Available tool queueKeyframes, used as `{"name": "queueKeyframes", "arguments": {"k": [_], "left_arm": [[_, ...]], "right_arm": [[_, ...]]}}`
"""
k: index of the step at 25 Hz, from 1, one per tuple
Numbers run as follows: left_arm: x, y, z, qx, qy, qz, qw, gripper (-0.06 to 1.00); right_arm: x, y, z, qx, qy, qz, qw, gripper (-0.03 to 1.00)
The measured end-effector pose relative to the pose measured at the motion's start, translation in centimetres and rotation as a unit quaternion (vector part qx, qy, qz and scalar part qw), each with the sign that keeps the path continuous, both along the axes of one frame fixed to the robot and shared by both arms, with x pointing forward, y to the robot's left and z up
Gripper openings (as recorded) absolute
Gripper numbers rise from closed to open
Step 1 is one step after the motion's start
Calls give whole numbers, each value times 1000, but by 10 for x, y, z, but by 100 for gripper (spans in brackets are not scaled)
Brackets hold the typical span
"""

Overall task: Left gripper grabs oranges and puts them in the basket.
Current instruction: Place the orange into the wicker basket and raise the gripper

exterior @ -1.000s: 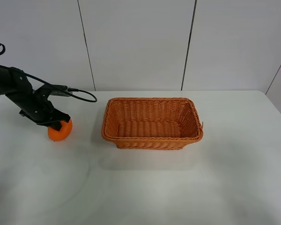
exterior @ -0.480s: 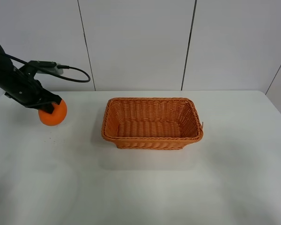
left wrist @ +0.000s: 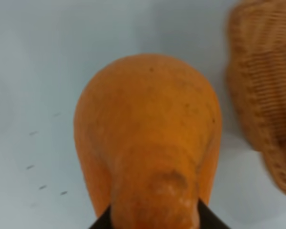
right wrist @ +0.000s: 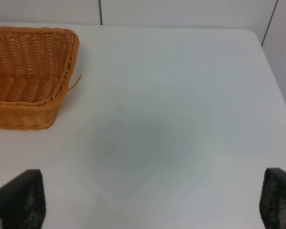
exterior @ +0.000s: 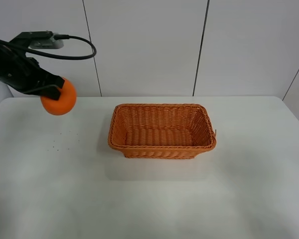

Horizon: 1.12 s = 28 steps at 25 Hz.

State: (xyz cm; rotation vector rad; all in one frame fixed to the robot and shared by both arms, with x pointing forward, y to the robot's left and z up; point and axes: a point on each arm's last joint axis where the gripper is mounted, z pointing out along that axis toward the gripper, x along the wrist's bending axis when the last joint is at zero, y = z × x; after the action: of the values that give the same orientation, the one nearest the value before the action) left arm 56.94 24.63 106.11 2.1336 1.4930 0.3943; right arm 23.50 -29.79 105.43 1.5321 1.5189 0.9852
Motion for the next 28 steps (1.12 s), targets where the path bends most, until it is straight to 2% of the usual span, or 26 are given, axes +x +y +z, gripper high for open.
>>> {"name": "queueKeyframes", "arguments": {"k": [6,17,21,28], "left_arm": [[8,-68,-2,-13,-15,-76,997,17],[51,-177,-36,-30,7,-150,988,17],[64,-198,-55,-30,26,-158,987,17],[78,-208,-84,-23,52,-156,986,17]], "right_arm": [[0,0,0,0,0,0,1000,69],[0,0,0,0,0,0,1000,69],[0,0,0,0,0,0,1000,69],[0,0,0,0,0,0,1000,69]]}}
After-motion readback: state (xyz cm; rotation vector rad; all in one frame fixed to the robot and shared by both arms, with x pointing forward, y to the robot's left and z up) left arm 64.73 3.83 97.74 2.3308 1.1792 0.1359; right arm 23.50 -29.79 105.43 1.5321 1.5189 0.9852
